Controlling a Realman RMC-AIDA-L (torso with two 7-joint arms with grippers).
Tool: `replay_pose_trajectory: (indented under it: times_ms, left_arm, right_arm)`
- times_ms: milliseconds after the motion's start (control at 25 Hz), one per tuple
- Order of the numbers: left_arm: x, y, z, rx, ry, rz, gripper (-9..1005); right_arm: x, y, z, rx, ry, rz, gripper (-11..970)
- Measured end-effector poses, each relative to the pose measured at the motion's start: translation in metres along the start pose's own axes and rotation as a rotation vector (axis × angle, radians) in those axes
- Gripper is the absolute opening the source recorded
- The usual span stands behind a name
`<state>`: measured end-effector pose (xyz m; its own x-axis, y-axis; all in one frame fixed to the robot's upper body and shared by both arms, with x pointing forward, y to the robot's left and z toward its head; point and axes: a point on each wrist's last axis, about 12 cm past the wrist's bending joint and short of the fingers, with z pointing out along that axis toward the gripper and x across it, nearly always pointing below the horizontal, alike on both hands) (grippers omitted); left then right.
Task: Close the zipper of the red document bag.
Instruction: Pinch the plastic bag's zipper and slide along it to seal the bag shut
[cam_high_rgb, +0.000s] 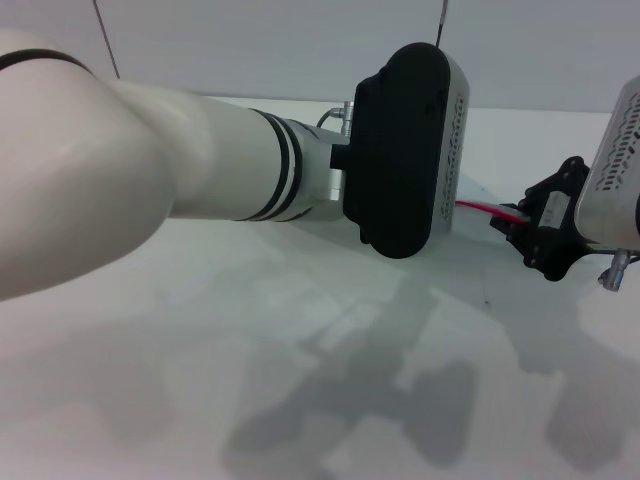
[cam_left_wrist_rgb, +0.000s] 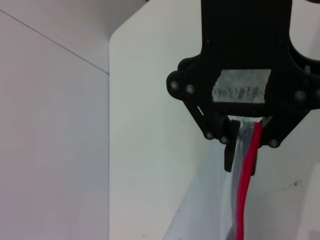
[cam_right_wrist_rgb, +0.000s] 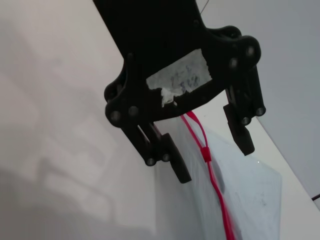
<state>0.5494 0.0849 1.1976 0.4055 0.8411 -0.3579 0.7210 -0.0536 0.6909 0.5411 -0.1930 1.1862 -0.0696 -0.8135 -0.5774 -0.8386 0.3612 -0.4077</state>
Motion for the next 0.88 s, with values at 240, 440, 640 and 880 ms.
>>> replay_pose_trajectory:
  times_ms: [240,440,640,880]
  left_arm:
    - [0.0005,-0.0002,0.0,-0.001,0.002,-0.001,553]
    - [0.0025,-0.0002,-0.0002,-0.002,0.006,-0.007,504]
    - [0.0045,0.0007,0.0002,-0.006,0.009,-0.013,450]
    - [0.0064,0.0013,0.0013,-0.014,0.009,-0.015,438]
  right_arm:
    - [0.0001,0.0004,0.0001,-0.001,0.0,0.001,62]
    - [-0.0001,0.0005,0.0001,-0.001,-0.001,0.0,63]
    - [-0.0007,0.0008,-0.0001,-0.001,-0.003,0.001,64]
    - [-0.0013,0.001,-0.0008,0.001,-0.005,-0.001,65]
